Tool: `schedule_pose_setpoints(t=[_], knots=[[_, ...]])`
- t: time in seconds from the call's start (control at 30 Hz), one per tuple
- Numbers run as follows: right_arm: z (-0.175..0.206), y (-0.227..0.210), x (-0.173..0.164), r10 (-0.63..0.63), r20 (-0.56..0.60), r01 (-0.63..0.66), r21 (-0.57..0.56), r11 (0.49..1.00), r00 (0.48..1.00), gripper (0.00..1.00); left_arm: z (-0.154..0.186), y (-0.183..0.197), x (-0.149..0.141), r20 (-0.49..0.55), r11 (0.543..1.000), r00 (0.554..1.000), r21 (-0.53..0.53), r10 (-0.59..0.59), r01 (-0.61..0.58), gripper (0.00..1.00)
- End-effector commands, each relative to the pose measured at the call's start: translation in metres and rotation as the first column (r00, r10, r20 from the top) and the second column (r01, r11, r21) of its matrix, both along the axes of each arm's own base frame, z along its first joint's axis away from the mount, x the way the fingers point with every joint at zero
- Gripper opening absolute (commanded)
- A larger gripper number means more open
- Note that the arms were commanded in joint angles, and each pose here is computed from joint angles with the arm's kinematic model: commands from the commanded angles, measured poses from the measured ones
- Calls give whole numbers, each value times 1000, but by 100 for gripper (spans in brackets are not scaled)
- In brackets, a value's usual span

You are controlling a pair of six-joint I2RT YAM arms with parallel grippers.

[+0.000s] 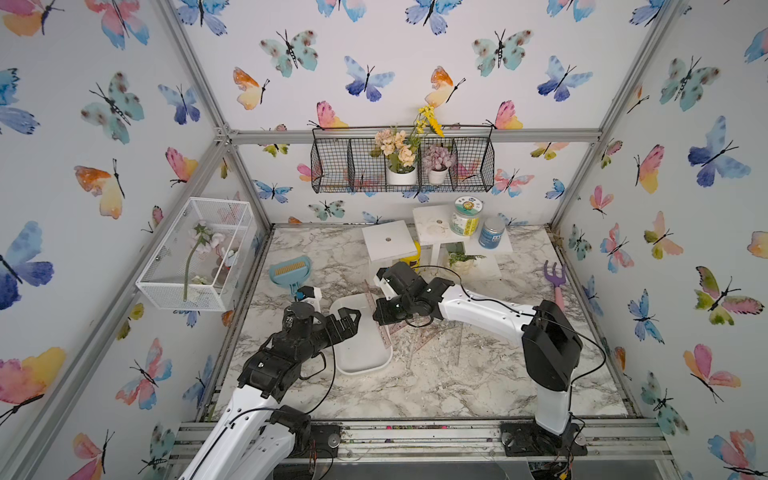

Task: Put the scattered rulers into the storage box
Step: Place the ruler in the storage box.

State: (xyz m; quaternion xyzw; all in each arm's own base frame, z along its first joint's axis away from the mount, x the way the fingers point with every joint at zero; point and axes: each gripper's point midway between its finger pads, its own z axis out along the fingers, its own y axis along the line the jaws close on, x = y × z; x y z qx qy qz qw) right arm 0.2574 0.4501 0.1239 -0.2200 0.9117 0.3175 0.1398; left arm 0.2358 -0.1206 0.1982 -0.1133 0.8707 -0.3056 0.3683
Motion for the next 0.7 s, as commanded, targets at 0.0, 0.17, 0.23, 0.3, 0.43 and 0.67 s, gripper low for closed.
schedule_pose_setpoints(t=[0.0, 0.17, 0.23, 0.3, 0.43, 0.67], knots=[[-3, 24, -12, 90, -7, -90, 21, 996, 996, 2, 4, 0, -6, -6, 999, 1000, -27, -27, 27, 100], [-24, 36, -18, 128, -33, -128, -5, 992, 991, 2, 6, 5, -9, -1, 999, 1000, -30, -12, 12, 100], [-29, 39, -23, 140, -39, -141, -9, 990, 989, 2, 6, 6, -9, 0, 999, 1000, -31, -11, 11, 100], [-33, 42, -30, 155, -43, -156, -15, 988, 987, 2, 6, 7, -9, 0, 999, 1000, -35, -6, 6, 100], [-41, 46, -42, 175, -53, -176, -22, 984, 983, 2, 6, 6, -9, 0, 999, 1000, -38, -7, 7, 100], [-58, 47, -53, 174, -74, -178, -44, 983, 982, 2, 4, 5, -9, -3, 999, 1000, -42, -11, 11, 100]])
